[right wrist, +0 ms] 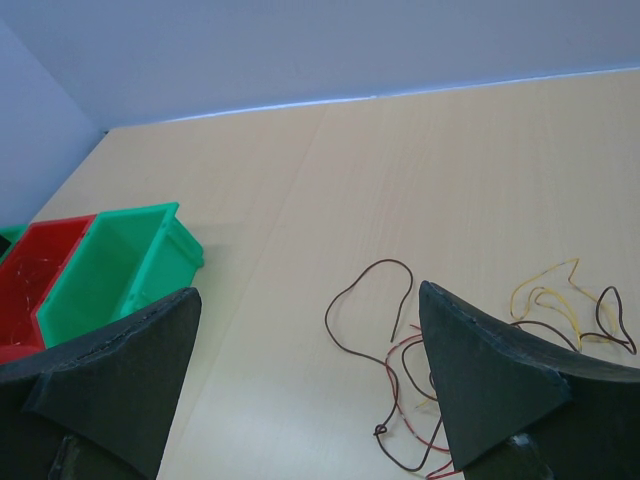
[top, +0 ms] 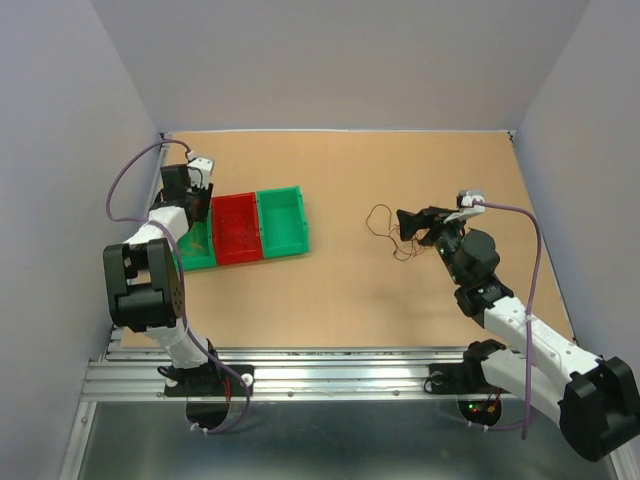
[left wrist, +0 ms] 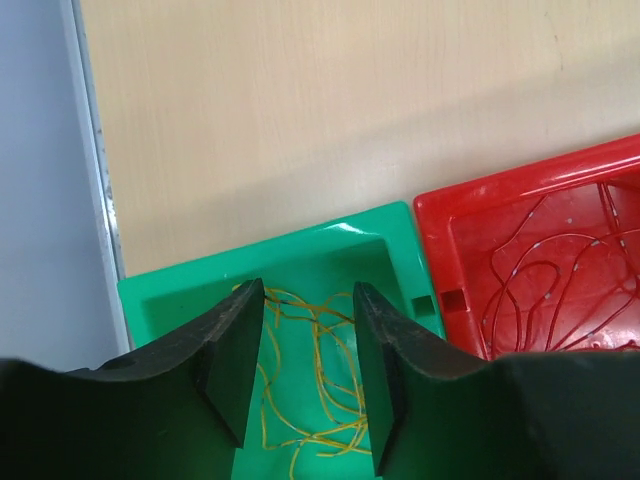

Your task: Untangle the cables

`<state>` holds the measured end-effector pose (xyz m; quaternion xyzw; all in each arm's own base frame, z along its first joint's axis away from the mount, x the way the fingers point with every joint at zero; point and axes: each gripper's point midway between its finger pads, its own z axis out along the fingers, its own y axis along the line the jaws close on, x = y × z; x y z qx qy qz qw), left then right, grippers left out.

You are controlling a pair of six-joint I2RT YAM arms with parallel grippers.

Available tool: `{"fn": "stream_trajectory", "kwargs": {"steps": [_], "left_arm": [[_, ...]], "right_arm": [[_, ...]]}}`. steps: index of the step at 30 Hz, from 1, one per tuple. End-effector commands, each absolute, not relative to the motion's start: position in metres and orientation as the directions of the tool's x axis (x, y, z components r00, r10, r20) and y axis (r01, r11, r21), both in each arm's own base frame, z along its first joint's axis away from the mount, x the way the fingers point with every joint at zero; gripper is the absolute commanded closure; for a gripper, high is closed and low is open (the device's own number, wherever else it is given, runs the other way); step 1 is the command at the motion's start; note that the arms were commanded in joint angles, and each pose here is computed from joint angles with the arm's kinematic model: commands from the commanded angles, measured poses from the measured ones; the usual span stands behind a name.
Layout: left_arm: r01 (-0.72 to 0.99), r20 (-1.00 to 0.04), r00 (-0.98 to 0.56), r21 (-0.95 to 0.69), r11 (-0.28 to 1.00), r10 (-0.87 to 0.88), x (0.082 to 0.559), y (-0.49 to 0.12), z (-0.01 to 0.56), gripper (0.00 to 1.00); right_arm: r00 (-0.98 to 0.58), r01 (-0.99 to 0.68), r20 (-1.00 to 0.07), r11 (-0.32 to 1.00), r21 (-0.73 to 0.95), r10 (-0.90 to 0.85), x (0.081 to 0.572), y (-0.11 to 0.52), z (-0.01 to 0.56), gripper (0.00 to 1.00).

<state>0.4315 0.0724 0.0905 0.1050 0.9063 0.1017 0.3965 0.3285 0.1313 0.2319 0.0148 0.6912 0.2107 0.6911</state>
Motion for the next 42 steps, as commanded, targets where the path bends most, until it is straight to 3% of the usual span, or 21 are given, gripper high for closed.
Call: {"fn": "stream_trajectory", "kwargs": {"steps": [1, 3, 6, 12, 13, 20, 25, 27, 28, 31, 37, 42], "left_arm": [[0.063, -0.73, -0.629, 0.294, 0.954, 0.267, 0.433, 0.079, 0.095, 0.55], [0.036, -0.729, -0.63, 0.317, 0.948, 0.268, 0.429, 0.085, 0.095, 0.6], [0.029, -0.724, -0.636, 0.327, 0.945, 0.269, 0.423, 0.087, 0.089, 0.77], [0.031, -0.684, -0.676, 0.344, 0.939, 0.273, 0.416, 0.091, 0.063, 0.92], [0.032, -0.668, -0.693, 0.35, 0.936, 0.273, 0.414, 0.093, 0.055, 1.0], [0.058, -0.611, -0.743, 0.35, 0.935, 0.275, 0.401, 0.094, 0.026, 1.0], [0.039, -0.624, -0.732, 0.36, 0.932, 0.272, 0.402, 0.097, 0.032, 1.0], [0.03, -0.643, -0.716, 0.36, 0.932, 0.271, 0.404, 0.097, 0.041, 0.93], [0.025, -0.658, -0.704, 0.354, 0.935, 0.268, 0.406, 0.096, 0.048, 0.81], [-0.005, -0.725, -0.631, 0.359, 0.933, 0.275, 0.41, 0.093, 0.089, 0.67], [-0.018, -0.782, -0.553, 0.357, 0.934, 0.288, 0.408, 0.089, 0.136, 0.48], [-0.033, -0.823, -0.485, 0.354, 0.935, 0.295, 0.404, 0.084, 0.176, 0.4]], "right_arm": [[-0.032, -0.271, -0.952, 0.914, 0.302, 0.305, 0.326, 0.128, 0.229, 0.05], [-0.033, -0.279, -0.95, 0.91, 0.308, 0.311, 0.325, 0.13, 0.23, 0.05], [-0.036, -0.278, -0.95, 0.91, 0.309, 0.311, 0.325, 0.13, 0.229, 0.05], [-0.034, -0.277, -0.95, 0.911, 0.306, 0.309, 0.325, 0.13, 0.229, 0.05], [-0.034, -0.277, -0.95, 0.911, 0.306, 0.309, 0.325, 0.13, 0.23, 0.05], [-0.035, -0.283, -0.951, 0.91, 0.304, 0.307, 0.324, 0.13, 0.229, 0.05], [-0.064, -0.263, -0.951, 0.914, 0.309, 0.304, 0.328, 0.13, 0.225, 0.05], [-0.074, -0.247, -0.949, 0.916, 0.315, 0.306, 0.331, 0.129, 0.223, 0.05], [-0.083, -0.235, -0.948, 0.919, 0.318, 0.307, 0.333, 0.129, 0.221, 0.05], [-0.092, -0.221, -0.947, 0.921, 0.32, 0.307, 0.335, 0.128, 0.219, 0.05], [-0.09, -0.202, -0.947, 0.925, 0.322, 0.31, 0.334, 0.124, 0.219, 0.05], [-0.135, -0.084, -0.938, 0.939, 0.333, 0.32, 0.342, 0.111, 0.205, 0.05]]}}
